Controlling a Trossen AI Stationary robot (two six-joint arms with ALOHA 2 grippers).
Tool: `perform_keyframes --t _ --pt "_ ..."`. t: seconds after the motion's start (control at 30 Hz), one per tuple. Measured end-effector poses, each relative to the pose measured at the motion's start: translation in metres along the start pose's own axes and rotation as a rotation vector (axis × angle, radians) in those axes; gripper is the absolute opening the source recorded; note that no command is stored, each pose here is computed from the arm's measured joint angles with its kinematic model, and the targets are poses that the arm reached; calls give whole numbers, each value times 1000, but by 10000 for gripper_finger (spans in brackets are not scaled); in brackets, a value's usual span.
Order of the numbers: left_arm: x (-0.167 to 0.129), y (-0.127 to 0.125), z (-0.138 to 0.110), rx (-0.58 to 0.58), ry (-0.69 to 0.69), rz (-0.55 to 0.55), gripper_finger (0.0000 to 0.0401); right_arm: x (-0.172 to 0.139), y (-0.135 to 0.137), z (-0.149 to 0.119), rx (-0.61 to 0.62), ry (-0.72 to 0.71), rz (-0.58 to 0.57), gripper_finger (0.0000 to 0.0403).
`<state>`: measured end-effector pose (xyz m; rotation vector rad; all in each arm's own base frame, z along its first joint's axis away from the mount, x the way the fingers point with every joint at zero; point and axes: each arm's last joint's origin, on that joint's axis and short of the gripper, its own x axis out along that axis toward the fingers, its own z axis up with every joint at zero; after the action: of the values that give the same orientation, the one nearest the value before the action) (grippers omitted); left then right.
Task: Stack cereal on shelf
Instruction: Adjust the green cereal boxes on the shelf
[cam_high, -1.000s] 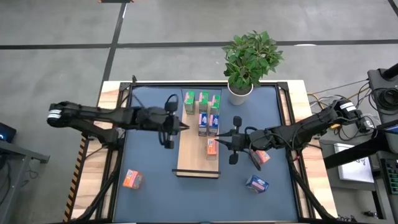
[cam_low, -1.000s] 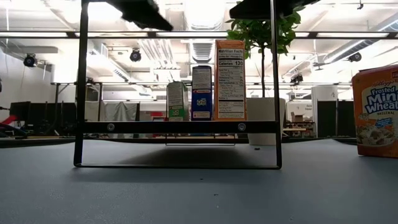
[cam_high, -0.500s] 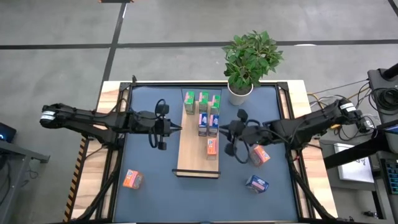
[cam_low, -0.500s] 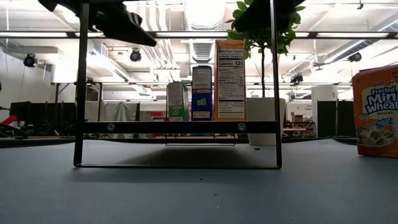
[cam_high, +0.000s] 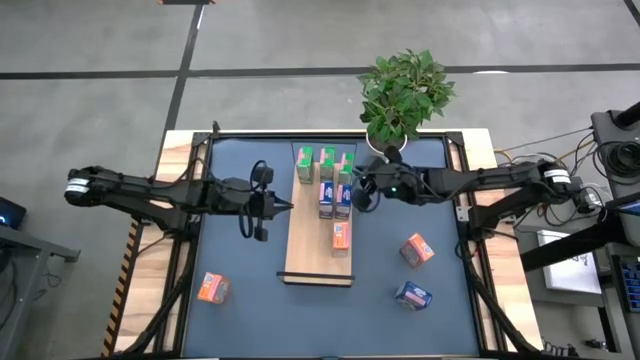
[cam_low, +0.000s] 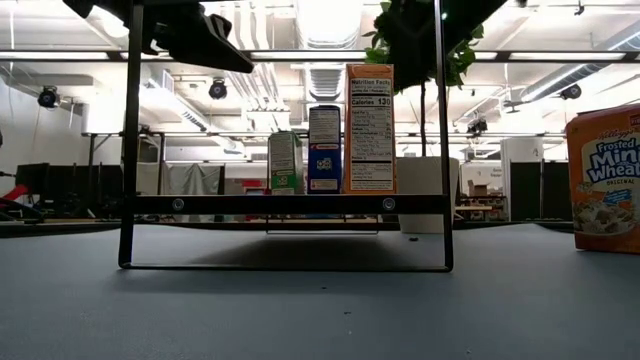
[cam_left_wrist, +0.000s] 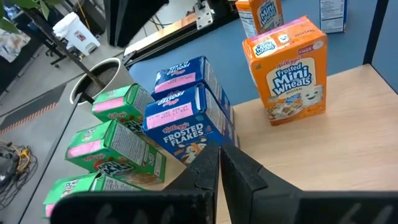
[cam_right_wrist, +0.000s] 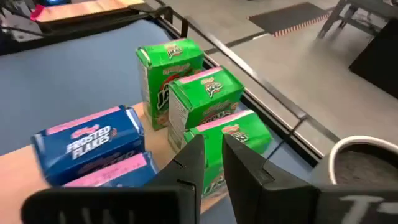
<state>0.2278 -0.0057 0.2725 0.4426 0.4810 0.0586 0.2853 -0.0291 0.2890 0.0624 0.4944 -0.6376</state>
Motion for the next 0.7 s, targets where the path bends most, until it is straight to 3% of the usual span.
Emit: perform_keyframes --t 0.2,0.7 --pt "1 -1 -1 11 8 -4 0 22 4 -8 -61 33 -20 12" --pt "0 -1 -1 51 8 -3 0 44 2 -12 -92 80 -59 9"
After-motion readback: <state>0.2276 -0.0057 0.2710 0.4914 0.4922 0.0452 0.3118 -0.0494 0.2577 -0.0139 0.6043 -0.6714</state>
